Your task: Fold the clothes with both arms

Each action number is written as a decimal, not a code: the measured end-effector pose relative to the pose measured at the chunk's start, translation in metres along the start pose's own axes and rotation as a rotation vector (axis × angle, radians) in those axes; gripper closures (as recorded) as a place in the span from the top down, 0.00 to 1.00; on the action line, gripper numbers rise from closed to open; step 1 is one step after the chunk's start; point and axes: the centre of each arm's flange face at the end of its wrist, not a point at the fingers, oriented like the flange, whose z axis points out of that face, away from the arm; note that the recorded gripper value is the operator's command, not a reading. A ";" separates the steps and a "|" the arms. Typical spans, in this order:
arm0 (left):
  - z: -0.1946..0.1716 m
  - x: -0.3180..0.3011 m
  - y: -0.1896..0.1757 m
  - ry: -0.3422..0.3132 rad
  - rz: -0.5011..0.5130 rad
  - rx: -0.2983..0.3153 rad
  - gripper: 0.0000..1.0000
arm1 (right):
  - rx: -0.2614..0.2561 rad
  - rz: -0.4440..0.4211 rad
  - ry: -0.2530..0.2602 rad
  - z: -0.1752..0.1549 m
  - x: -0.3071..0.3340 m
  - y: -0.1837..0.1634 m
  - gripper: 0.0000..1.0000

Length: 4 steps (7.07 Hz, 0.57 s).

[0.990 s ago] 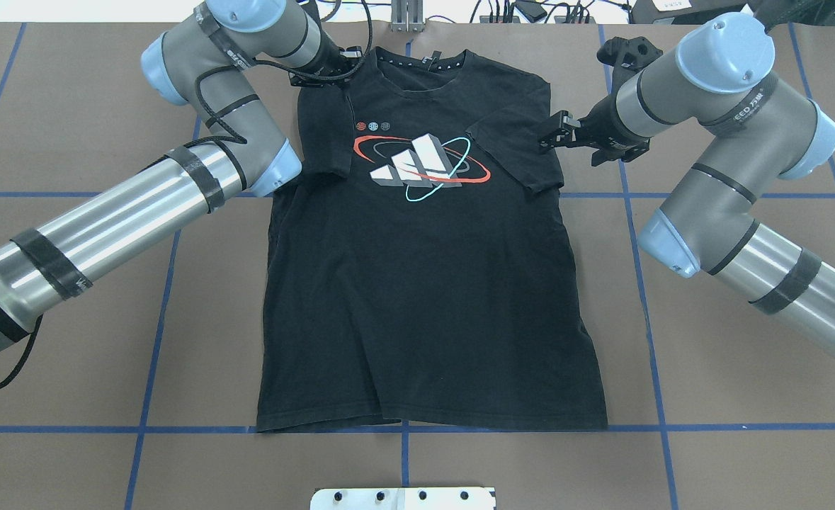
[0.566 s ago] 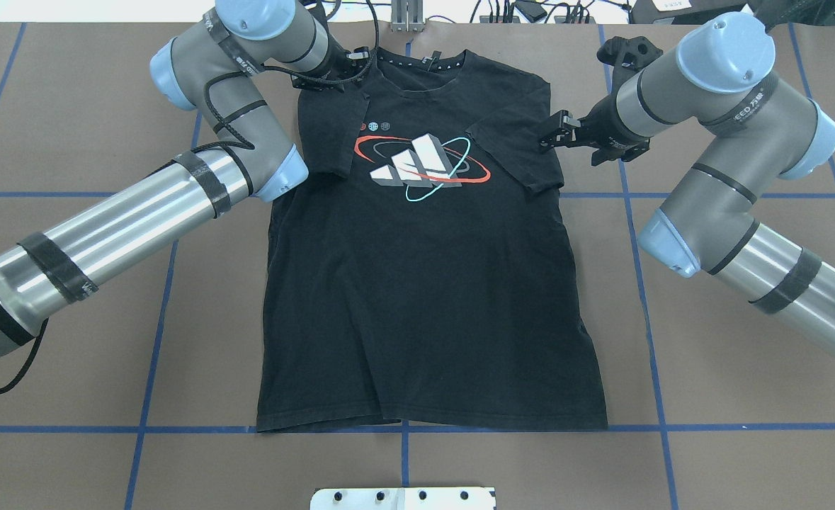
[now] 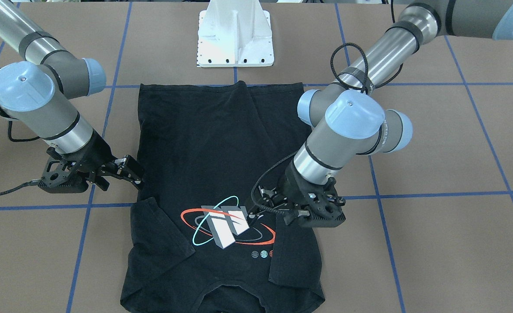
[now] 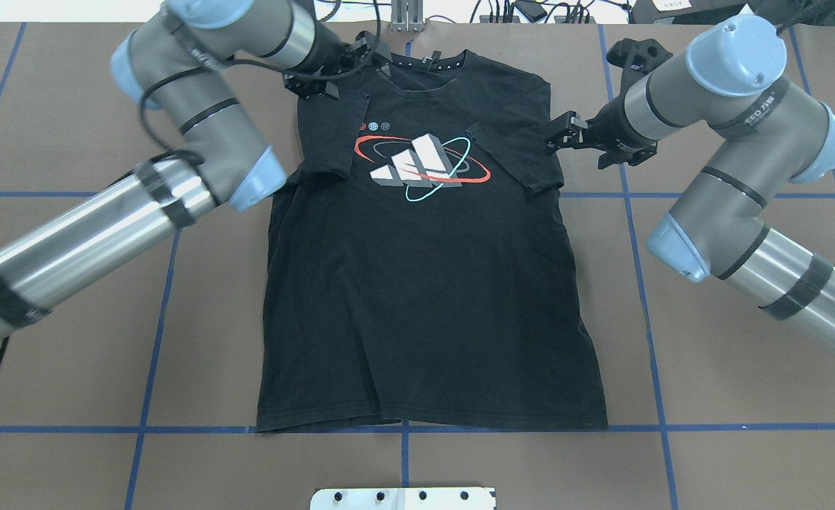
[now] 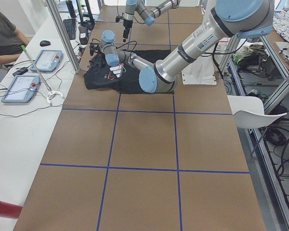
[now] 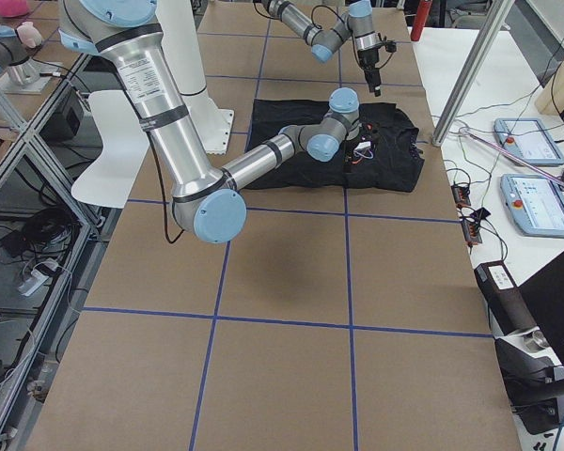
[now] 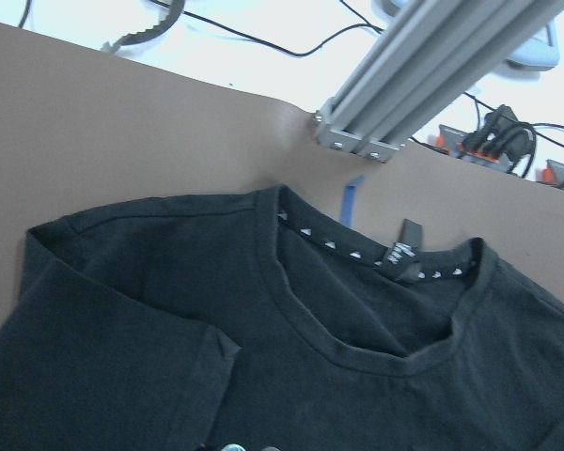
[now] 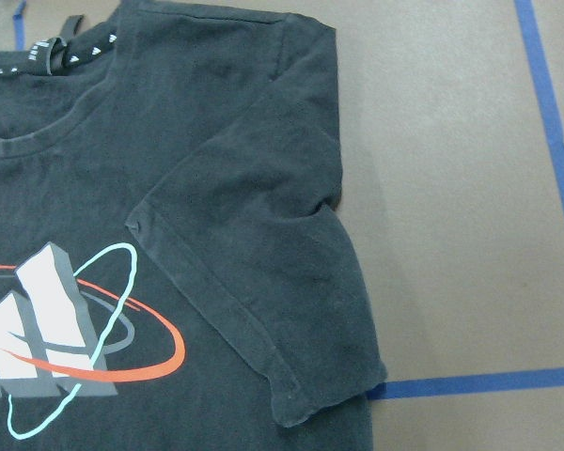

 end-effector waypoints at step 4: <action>-0.099 -0.076 0.068 0.073 0.029 0.005 0.99 | 0.008 0.375 0.028 -0.017 0.050 0.087 0.99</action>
